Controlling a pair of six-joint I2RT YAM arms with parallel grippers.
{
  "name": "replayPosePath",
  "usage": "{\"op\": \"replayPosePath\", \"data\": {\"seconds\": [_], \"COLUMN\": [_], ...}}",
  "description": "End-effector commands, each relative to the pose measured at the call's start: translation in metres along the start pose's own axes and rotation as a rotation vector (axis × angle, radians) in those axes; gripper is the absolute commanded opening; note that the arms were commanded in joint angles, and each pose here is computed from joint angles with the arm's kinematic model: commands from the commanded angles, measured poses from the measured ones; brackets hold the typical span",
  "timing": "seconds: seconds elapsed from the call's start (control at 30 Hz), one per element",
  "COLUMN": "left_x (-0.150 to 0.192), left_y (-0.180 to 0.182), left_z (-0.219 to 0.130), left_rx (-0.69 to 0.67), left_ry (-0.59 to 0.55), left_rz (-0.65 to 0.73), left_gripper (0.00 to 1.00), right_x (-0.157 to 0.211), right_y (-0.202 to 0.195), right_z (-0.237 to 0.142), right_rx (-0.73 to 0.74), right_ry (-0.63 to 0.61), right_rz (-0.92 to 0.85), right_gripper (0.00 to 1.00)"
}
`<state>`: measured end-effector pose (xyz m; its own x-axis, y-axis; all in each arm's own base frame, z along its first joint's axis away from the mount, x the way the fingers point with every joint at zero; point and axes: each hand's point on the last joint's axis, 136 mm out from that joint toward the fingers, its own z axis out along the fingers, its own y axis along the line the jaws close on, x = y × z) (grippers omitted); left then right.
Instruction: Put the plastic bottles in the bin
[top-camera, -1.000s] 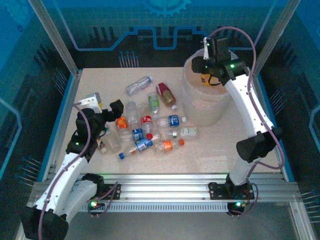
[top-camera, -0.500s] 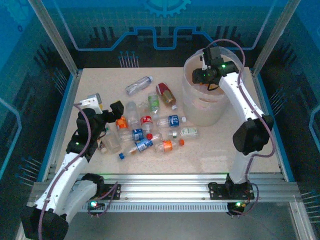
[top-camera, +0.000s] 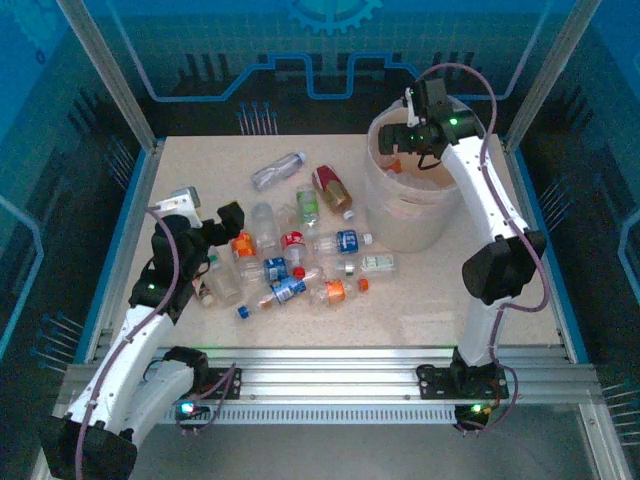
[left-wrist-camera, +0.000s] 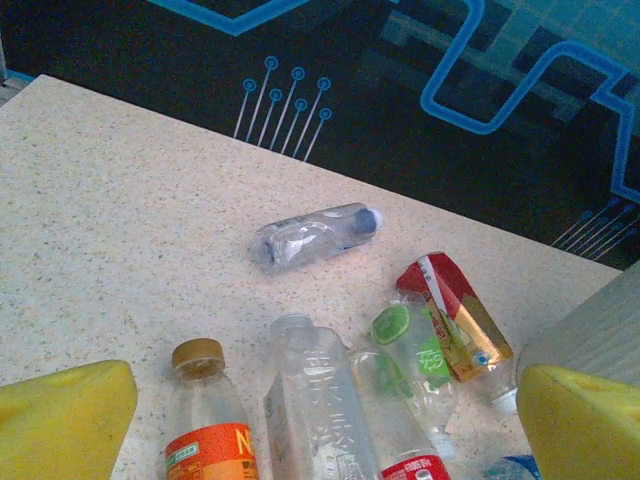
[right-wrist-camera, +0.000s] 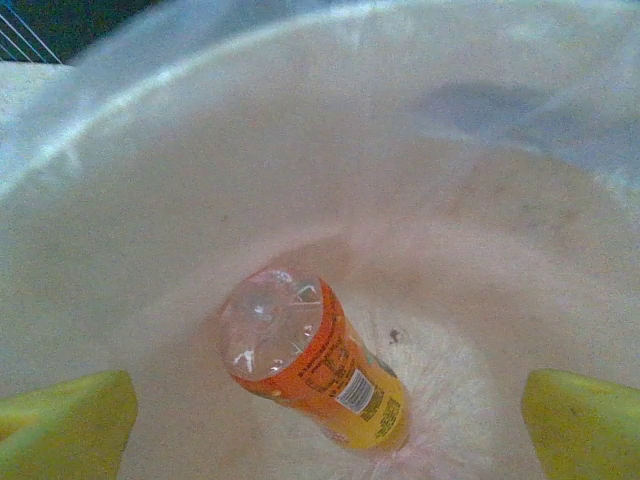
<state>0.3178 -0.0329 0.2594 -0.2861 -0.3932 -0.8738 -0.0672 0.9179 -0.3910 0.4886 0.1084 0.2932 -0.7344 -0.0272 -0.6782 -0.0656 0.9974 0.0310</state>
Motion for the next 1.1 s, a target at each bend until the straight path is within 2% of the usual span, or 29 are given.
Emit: {"op": "replayPosePath", "data": {"seconds": [0.0,0.33,0.53,0.73,1.07], "left_x": [-0.012,0.0,0.02,0.048,0.097], "left_y": [0.002,0.032,0.082,0.128,0.172], "left_z": [-0.007,-0.012,-0.016,-0.013,0.007], "left_rx": [-0.036,-0.205,-0.407,-0.541,-0.633], "left_ry": [-0.025,0.038,0.136,0.234,0.407], "left_rz": [0.0,-0.012,-0.101,-0.202,-0.314], "left_gripper": [0.99,0.99,0.99,0.99,0.99], "right_x": [-0.014,-0.015,0.007,0.034,0.059], "right_y": [-0.006,0.02,0.029,0.029,0.024], "right_z": [-0.047,-0.13,-0.158,-0.168,-0.158], "right_rx": [0.008,-0.061,-0.082,-0.08,-0.069], "right_ry": [-0.067,-0.209,-0.237,-0.252,-0.214], "right_rz": [-0.017,-0.065,-0.067,-0.041,-0.014], "right_gripper": [1.0,1.0,1.0,1.0,1.0]}}
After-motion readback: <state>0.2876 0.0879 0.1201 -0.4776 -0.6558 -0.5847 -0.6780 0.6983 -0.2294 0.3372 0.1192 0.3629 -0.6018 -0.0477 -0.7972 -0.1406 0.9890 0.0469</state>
